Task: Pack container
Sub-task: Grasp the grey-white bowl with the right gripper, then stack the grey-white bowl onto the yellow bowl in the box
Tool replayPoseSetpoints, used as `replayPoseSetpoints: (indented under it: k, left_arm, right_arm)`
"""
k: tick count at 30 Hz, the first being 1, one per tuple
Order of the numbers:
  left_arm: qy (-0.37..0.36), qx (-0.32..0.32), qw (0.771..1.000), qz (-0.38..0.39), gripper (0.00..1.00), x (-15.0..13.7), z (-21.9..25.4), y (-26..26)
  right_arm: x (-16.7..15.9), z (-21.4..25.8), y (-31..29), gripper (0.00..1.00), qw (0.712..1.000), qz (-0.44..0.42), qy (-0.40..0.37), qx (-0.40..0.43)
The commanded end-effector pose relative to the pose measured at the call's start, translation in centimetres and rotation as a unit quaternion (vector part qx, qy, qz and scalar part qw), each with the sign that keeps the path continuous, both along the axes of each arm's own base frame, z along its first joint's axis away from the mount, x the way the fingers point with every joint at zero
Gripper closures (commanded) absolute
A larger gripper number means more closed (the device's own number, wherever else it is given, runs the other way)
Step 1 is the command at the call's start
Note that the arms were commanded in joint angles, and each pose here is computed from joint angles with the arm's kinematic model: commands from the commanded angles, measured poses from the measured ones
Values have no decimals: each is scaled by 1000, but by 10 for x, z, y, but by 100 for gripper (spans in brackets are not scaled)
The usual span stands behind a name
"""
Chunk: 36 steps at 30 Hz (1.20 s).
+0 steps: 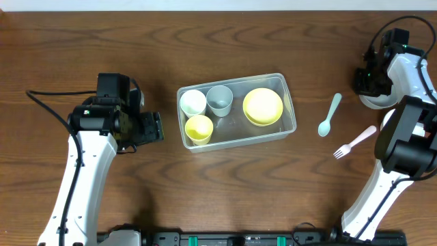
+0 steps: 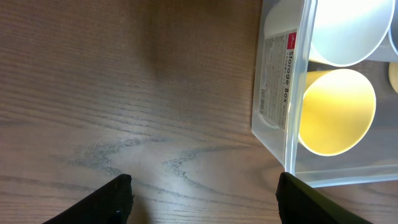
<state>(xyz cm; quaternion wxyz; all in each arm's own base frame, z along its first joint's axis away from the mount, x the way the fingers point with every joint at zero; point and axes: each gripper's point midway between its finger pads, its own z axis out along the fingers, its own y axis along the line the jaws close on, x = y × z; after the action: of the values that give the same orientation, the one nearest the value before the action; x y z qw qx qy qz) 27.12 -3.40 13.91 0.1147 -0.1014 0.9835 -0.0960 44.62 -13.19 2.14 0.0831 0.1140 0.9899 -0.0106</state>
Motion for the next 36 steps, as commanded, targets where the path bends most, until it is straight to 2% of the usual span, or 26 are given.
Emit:
replayPoseSetpoints:
  k: [1, 4, 6, 13, 16, 21, 24, 29, 33, 36]
  left_arm:
    - [-3, -3, 1000, -5, 25, -1, 2, -1]
    - [-3, -3, 1000, -5, 25, -1, 2, -1]
    - [-3, -3, 1000, -5, 25, -1, 2, -1]
    - [-3, -3, 1000, -5, 25, -1, 2, -1]
    - [-3, -3, 1000, -5, 25, -1, 2, -1]
    - [-3, -3, 1000, -5, 25, -1, 2, -1]
    - [-3, -3, 1000, -5, 25, -1, 2, -1]
    - [-3, -3, 1000, -6, 25, -1, 2, -1]
    - [-3, -3, 1000, -5, 25, -1, 2, -1]
    - [-3, -3, 1000, -5, 25, -1, 2, -1]
  right_arm:
    - [0, -2, 2, 89, 1000, 2, 1, 2]
    - [1, -2, 4, 93, 1000, 4, 1, 2]
    - [2, -1, 5, 99, 1000, 6, 0, 2]
    - [8, 13, 11, 99, 1000, 14, -13, -1]
    - [16, 41, 23, 99, 999, 28, -39, -1]
    - [23, 132, 65, 99, 990, 85, -114, -2]
    - [10, 190, 114, 99, 975, 146, -165, 14]
    - [-28, 243, 193, 99, 950, 239, -198, 21]
    - [-56, 241, 253, 99, 933, 312, -176, 36]
    - [-72, 222, 290, 99, 921, 357, -148, 45]
